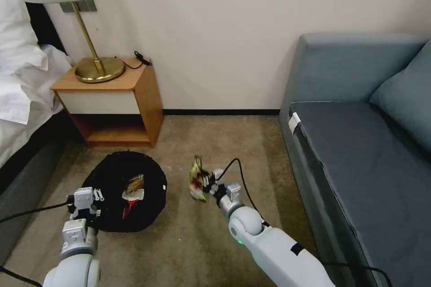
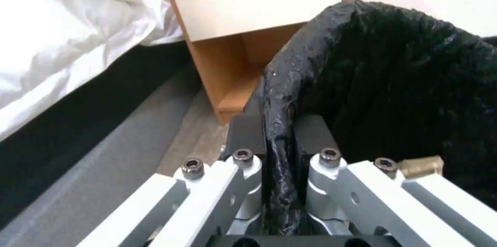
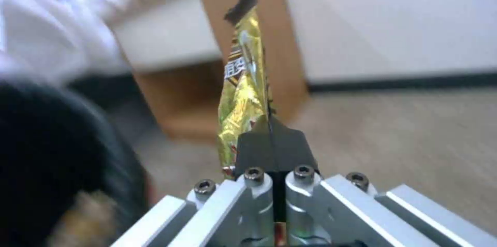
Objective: Pick up the trash bin, then pick up the garbage on the floor and place it into the trash bin.
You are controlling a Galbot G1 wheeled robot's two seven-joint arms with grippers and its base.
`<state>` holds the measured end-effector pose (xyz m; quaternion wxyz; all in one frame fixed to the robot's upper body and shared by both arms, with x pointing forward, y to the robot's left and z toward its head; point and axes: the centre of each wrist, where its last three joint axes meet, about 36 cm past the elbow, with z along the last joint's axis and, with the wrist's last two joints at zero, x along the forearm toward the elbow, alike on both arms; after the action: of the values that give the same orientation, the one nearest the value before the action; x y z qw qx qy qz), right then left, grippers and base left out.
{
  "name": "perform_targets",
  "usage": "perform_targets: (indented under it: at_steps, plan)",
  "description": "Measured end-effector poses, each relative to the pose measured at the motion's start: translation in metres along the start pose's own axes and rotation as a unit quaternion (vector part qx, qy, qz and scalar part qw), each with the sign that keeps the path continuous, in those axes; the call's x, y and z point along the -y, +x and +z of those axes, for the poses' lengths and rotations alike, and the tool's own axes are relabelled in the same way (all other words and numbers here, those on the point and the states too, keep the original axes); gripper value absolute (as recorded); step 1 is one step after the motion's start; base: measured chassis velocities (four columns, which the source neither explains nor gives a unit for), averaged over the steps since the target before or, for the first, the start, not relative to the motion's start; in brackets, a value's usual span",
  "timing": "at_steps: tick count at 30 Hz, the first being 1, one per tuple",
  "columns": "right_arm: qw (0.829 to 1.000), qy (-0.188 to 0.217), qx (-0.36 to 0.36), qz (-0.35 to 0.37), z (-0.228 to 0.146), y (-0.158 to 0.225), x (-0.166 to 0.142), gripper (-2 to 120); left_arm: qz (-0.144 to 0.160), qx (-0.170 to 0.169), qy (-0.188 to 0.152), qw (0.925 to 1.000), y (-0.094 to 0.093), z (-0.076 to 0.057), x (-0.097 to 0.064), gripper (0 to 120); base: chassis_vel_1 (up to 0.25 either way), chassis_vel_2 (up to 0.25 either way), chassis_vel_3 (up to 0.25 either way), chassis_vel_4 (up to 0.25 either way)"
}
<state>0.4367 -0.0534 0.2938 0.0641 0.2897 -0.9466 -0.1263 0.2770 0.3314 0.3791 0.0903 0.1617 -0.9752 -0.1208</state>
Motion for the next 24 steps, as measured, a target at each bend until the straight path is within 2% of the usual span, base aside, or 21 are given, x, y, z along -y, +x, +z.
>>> perform_targets:
  at_steps: [2,5,9,14,24]
  plan:
    - [1.0,-0.012,0.016,-0.013,-0.006,-0.002,-0.007,0,0.0,0.0,0.001,1.0,0.0,0.0,0.0,7,0.0,0.0,0.0,0.0]
    - [0.996,-0.044,0.054,-0.051,-0.021,-0.008,-0.035,0,0.002,-0.001,0.005,1.0,0.001,0.001,0.0,7,0.0,0.0,0.0,0.0]
    - [0.992,-0.055,0.071,-0.087,-0.023,-0.015,-0.06,0,0.005,-0.002,0.014,0.9999,0.002,0.0,0.0,7,0.0,0.0,0.0,0.0]
    - [0.99,-0.056,0.07,-0.106,-0.016,-0.021,-0.076,0,0.009,-0.002,0.026,0.9996,0.003,-0.003,0.001,7,0.0,0.0,0.0,0.0]
    - [0.992,-0.039,0.05,-0.113,0.023,-0.021,-0.1,0,0.013,0.003,0.032,0.9994,0.004,-0.007,0.002,7,0.0,0.0,0.0,0.0]
